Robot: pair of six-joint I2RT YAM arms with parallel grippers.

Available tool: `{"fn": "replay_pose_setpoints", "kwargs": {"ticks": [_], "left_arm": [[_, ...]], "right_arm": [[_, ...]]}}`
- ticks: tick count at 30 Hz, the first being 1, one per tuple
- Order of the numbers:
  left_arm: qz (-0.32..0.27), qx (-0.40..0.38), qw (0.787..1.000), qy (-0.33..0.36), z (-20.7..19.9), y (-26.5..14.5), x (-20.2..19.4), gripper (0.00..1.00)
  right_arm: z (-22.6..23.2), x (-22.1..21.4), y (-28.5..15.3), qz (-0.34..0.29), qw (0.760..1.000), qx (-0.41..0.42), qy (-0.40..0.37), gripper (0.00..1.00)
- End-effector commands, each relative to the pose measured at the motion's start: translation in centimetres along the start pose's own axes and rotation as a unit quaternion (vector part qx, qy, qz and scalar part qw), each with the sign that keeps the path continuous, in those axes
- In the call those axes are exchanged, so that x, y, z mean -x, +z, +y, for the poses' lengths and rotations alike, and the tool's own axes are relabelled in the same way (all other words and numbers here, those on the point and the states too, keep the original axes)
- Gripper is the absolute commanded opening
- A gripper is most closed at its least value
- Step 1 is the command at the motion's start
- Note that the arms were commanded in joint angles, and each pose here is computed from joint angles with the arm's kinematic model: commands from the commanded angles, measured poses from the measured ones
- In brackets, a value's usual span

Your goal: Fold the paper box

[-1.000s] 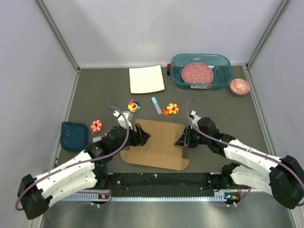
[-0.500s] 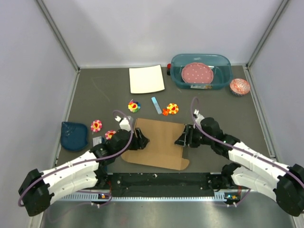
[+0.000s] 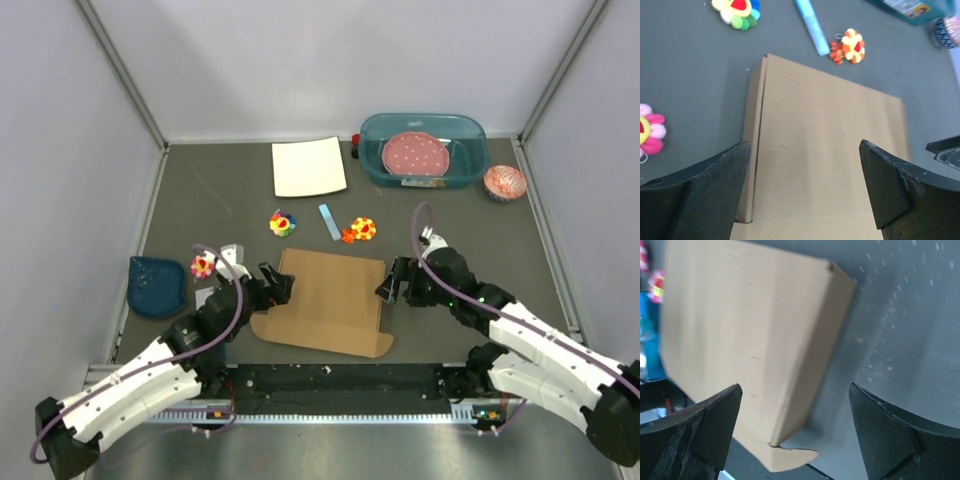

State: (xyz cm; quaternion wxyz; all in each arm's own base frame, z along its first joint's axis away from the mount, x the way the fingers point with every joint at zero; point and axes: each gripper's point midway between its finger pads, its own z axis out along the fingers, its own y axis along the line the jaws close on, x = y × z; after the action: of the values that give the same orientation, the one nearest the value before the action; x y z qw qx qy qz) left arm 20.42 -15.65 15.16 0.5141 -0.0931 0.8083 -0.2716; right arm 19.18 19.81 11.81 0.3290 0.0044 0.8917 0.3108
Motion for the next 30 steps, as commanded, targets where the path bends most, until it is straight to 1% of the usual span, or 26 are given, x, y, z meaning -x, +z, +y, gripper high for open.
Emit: {"fn": "replay_pose_setpoints", "kwargs": {"ticks": [1, 2, 4, 9, 12, 15, 18, 19, 24, 28, 30], "left_arm": [[0.031, 0.020, 0.999, 0.009, 1.7, 1.3, -3.1, 0.96], [0.047, 0.023, 0.999, 0.013, 2.2, 1.6, -4.4, 0.95], [0.055, 0.019, 0.998, 0.001, 2.0, 2.0, -5.1, 0.93], [0.107, 0.052, 0.993, 0.008, 3.9, 2.5, -8.4, 0.84], [0.137, 0.047, 0.989, 0.009, 4.0, 2.4, -10.0, 0.76], [0.162, 0.024, 0.986, -0.005, 3.4, 2.5, -11.4, 0.68], [0.167, -0.001, 0.986, -0.017, 2.4, 2.8, -11.9, 0.64], [0.166, -0.006, 0.986, -0.019, 2.0, 3.0, -11.8, 0.62], [0.182, -0.017, 0.983, -0.023, 0.6, 3.8, -12.0, 0.59], [0.192, -0.024, 0.980, -0.034, 0.0, 4.0, -12.5, 0.60], [0.191, -0.012, 0.981, -0.030, 0.5, 4.0, -12.5, 0.63]], "right_arm": [[-1.6, -1.6, 1.9, 0.009, 1.000, -0.012, 0.020, 0.89], [-1.7, -1.8, 2.2, 0.012, 1.000, -0.012, 0.021, 0.89], [-2.1, -2.3, 2.7, 0.020, 0.999, -0.015, 0.023, 0.88], [-3.3, -3.7, 4.1, 0.044, 0.998, -0.029, 0.016, 0.86], [-4.1, -4.5, 4.5, 0.051, 0.998, -0.039, 0.018, 0.84], [-5.1, -4.5, 4.6, 0.049, 0.997, -0.056, 0.023, 0.81], [-6.3, -3.9, 4.6, 0.035, 0.996, -0.067, 0.041, 0.78], [-6.4, -3.6, 4.7, 0.031, 0.996, -0.062, 0.047, 0.75], [-7.8, -1.0, 4.7, 0.006, 0.995, -0.072, 0.069, 0.67], [-7.8, 0.8, 5.4, 0.005, 0.995, -0.068, 0.068, 0.63], [-7.5, 1.4, 6.0, 0.012, 0.996, -0.066, 0.064, 0.62]]}}
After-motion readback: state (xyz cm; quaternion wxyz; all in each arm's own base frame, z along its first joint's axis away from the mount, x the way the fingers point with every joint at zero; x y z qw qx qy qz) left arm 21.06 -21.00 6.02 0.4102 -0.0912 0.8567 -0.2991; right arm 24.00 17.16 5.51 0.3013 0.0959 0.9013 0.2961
